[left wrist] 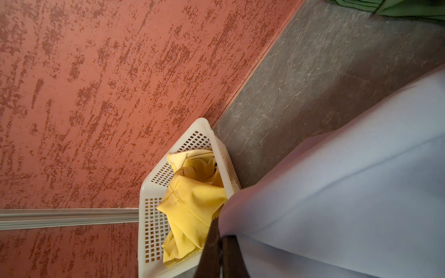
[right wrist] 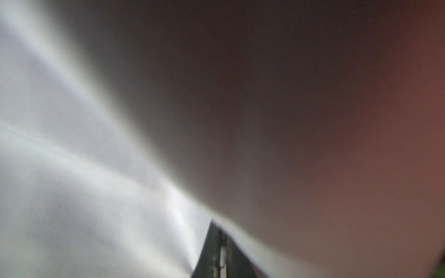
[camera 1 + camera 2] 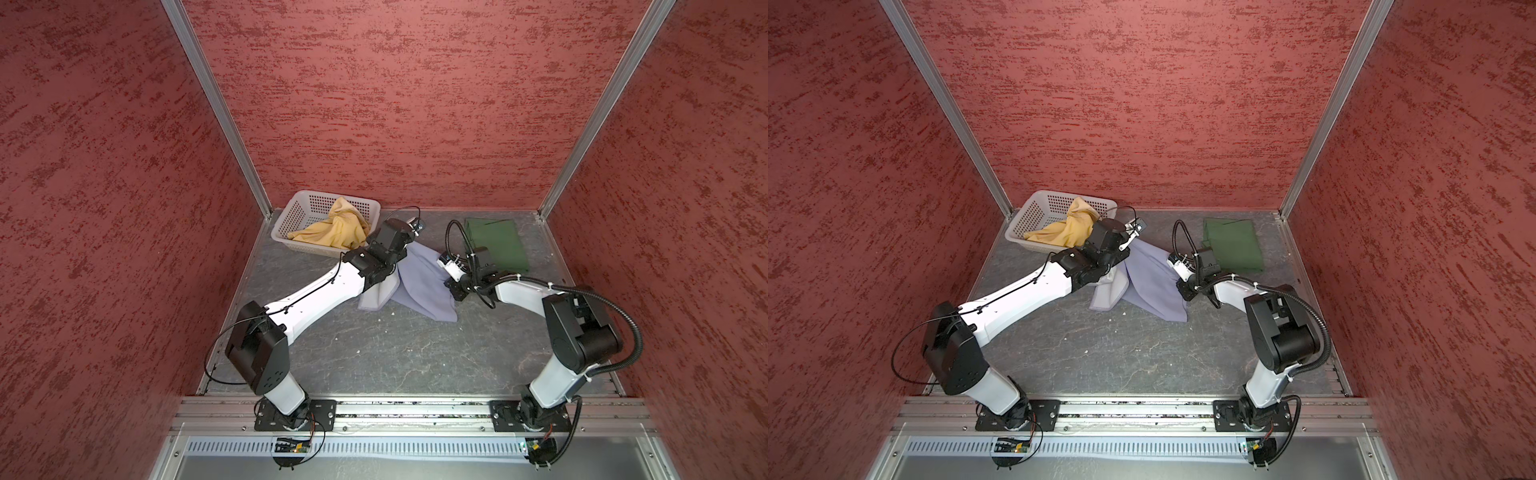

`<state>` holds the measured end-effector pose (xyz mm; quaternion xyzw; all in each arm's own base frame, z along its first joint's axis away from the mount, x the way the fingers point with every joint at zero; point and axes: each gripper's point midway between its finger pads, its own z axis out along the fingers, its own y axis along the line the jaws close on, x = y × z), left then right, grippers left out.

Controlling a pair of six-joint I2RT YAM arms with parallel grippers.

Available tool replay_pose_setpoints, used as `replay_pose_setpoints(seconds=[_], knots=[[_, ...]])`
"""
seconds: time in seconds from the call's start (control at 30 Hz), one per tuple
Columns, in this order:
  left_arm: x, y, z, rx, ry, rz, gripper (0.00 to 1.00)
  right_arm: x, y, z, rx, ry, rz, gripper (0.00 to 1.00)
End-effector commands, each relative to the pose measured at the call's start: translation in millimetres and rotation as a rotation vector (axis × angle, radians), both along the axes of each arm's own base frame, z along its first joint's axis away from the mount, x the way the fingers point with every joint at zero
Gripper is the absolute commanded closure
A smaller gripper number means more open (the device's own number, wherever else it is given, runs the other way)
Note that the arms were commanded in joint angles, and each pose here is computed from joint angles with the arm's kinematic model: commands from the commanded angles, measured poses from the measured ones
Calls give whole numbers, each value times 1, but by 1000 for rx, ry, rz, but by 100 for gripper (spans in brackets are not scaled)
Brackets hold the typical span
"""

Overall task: Fold and stack skirts
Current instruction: Flatten out the skirt at the center of the table.

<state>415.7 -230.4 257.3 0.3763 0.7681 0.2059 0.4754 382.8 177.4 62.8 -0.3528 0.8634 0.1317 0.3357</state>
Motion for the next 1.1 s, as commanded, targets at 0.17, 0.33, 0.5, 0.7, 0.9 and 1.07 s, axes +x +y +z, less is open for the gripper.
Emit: replay_pose_setpoints(seconds=[0.17, 0.33, 0.5, 0.7, 0.9, 1.07], knots=[[-1, 38, 34, -131, -30, 110, 100, 12, -20, 150, 62, -406, -112, 100], [-12, 55, 70, -224, -78, 109, 100, 2, -40, 225, 89, -585, -189, 100], [-29, 73, 118, -295, -152, 101, 100, -4, -66, 278, 69, -679, -305, 100], [-52, 96, 155, -388, -168, 89, 100, -11, -95, 322, 65, -751, -417, 100], [-82, 91, 164, -462, -113, -14, 100, -36, -91, 357, 134, -822, -366, 100], [-107, 82, 174, -540, -82, -106, 100, -58, -93, 368, 157, -809, -351, 100]])
